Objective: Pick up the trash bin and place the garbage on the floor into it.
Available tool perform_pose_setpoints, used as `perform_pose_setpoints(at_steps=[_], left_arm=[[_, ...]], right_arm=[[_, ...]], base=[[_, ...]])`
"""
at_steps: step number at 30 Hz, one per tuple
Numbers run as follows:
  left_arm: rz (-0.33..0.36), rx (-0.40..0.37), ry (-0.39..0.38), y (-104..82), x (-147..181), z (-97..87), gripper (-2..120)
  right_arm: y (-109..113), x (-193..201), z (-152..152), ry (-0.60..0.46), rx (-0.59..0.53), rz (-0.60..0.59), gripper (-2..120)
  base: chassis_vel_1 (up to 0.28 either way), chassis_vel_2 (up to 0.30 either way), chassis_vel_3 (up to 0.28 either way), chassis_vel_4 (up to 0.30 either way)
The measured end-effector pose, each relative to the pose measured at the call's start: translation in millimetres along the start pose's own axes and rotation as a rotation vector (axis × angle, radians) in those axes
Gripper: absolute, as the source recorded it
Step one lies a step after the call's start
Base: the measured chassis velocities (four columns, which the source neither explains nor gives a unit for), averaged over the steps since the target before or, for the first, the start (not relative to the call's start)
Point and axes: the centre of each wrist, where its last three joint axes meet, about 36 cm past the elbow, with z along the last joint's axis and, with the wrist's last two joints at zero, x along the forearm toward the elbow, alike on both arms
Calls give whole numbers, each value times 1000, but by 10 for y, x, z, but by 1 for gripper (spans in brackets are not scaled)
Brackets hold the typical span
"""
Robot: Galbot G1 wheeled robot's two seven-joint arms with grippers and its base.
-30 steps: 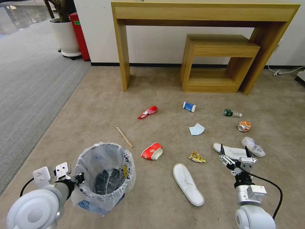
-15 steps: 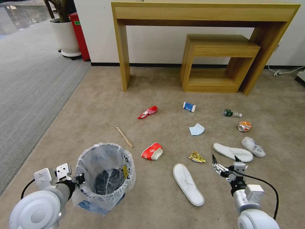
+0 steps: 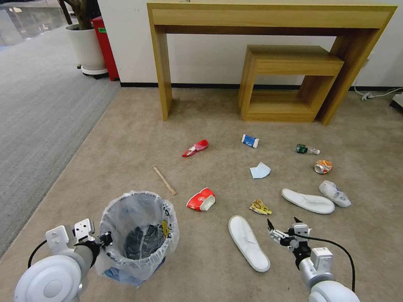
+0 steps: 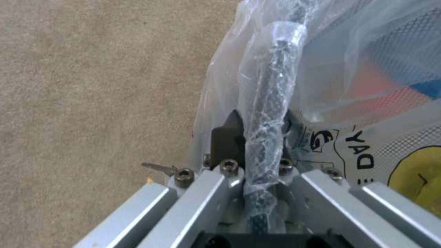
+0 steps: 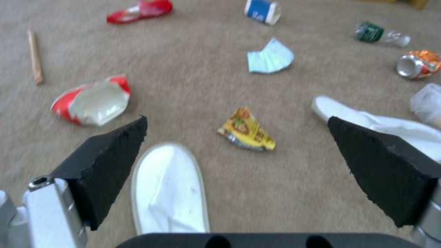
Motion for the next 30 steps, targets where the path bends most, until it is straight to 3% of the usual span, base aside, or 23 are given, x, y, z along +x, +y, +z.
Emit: perform_pose_setpoints(at_steps=[19, 30], left_arm=[[-6, 9, 3, 1, -5, 54, 0], [-8, 10, 3, 6, -12, 83, 0]], right_arm=[[139, 211, 63, 85, 61, -114, 100], [122, 141, 271, 151, 94, -72, 100]], base=[[0, 0, 0, 0], [0, 0, 0, 0]])
